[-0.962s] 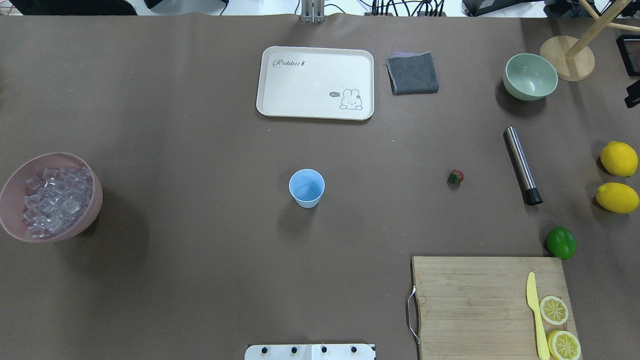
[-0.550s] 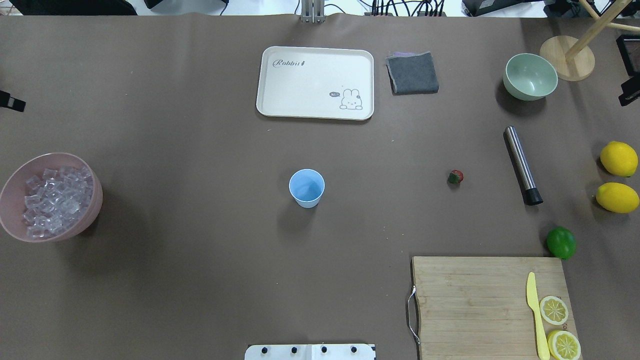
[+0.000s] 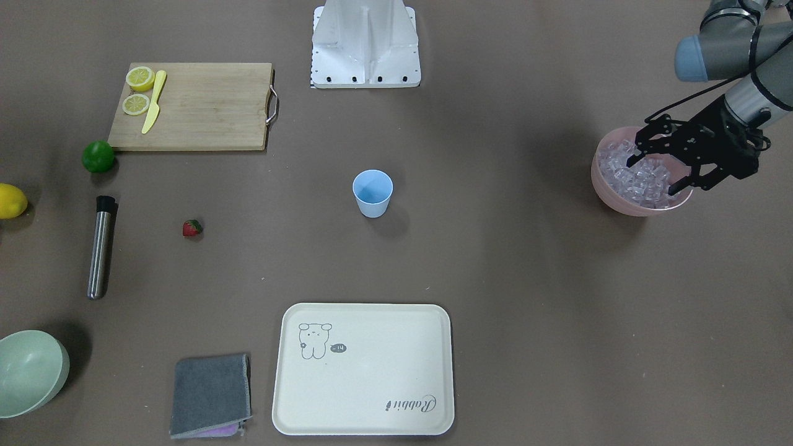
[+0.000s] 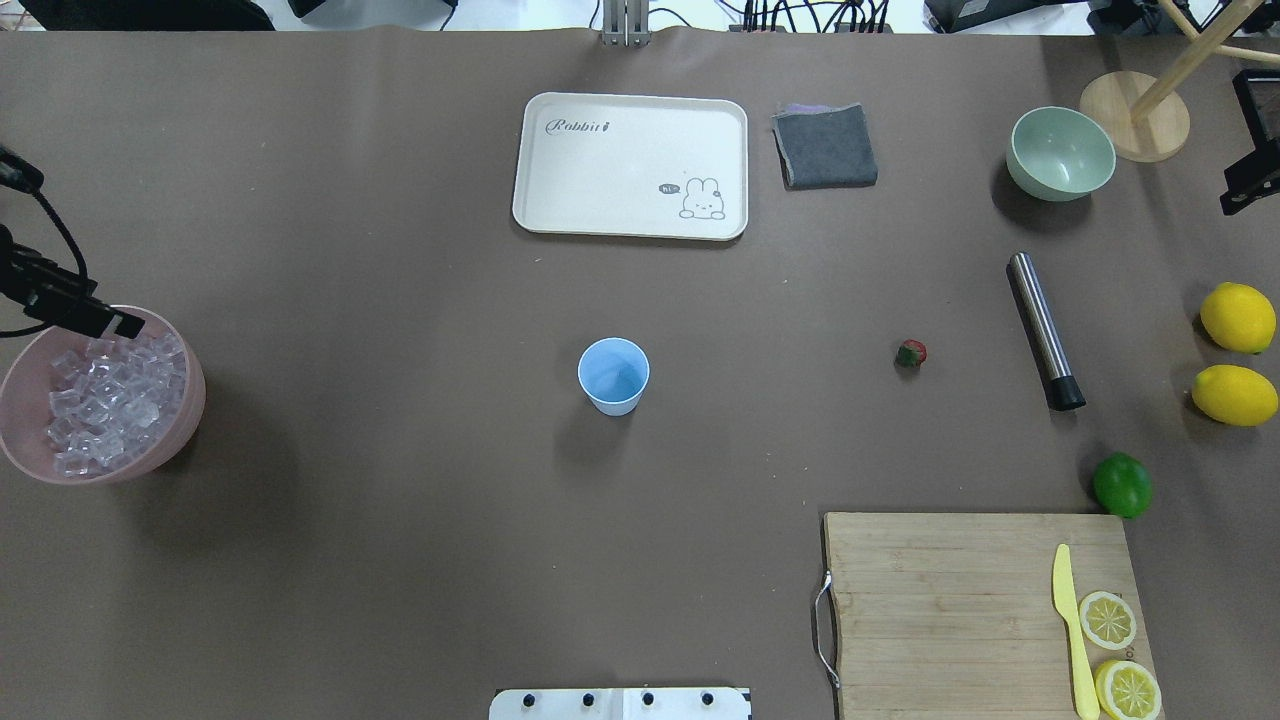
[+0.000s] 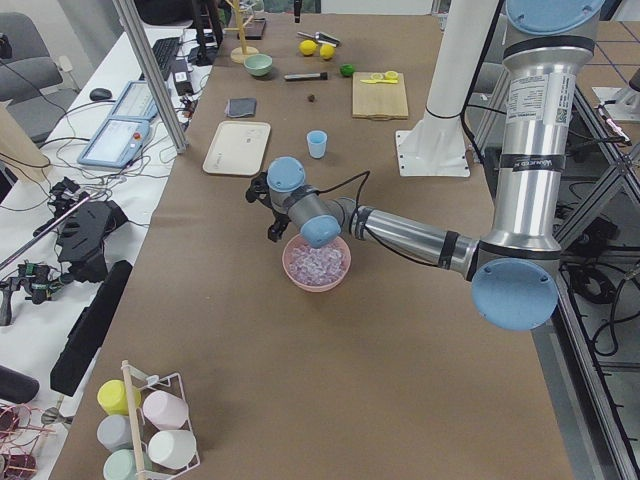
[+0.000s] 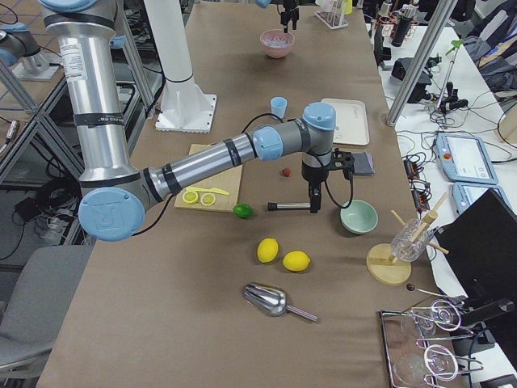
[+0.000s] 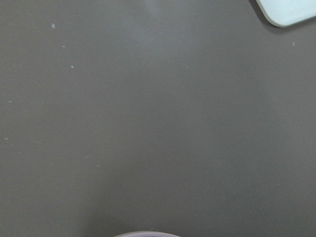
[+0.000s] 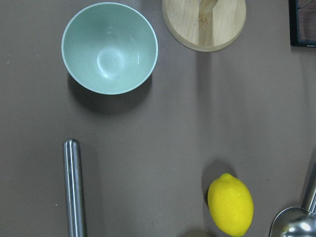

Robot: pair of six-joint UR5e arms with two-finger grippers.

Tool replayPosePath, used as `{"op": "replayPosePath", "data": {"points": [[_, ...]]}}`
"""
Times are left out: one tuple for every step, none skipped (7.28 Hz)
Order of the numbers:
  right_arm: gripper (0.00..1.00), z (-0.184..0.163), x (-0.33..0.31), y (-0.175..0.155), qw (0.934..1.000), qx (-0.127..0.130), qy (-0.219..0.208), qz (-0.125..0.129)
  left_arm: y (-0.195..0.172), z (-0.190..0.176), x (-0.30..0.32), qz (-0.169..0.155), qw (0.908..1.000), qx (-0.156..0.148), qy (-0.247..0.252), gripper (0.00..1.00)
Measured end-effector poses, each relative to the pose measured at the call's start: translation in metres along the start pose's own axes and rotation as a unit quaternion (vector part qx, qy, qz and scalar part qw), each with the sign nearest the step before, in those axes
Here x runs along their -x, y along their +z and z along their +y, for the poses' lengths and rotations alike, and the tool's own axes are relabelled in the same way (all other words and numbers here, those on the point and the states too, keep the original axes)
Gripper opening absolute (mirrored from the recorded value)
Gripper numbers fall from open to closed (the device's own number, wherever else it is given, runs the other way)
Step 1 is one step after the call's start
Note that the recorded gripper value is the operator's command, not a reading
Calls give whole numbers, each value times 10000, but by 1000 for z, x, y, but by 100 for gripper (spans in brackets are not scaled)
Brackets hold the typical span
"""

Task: Mash ice and strawberries in cup
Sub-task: 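Lower the left gripper into the pink bowl and grasp ice cubes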

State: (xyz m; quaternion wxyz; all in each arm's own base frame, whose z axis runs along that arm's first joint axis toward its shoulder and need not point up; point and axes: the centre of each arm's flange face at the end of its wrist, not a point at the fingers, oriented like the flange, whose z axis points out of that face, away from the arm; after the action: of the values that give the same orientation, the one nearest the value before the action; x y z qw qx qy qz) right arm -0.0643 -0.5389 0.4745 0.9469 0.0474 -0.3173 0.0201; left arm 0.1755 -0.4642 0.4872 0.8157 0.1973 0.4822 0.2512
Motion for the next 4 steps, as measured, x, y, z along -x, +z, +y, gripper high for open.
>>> {"op": "replayPosePath", "data": {"points": [[100,0,0,1,10000,-2,10,18,4,17,4,1,9991,115,398,97],[100,0,0,0,10000,-7,19,24,7,26,7,0,9975,192,687,97],[100,2,-1,1,10000,1,40,31,12,29,6,13,9954,240,925,97],[100,3,-3,2,10000,16,58,38,20,27,1,12,9936,278,1097,97]]}}
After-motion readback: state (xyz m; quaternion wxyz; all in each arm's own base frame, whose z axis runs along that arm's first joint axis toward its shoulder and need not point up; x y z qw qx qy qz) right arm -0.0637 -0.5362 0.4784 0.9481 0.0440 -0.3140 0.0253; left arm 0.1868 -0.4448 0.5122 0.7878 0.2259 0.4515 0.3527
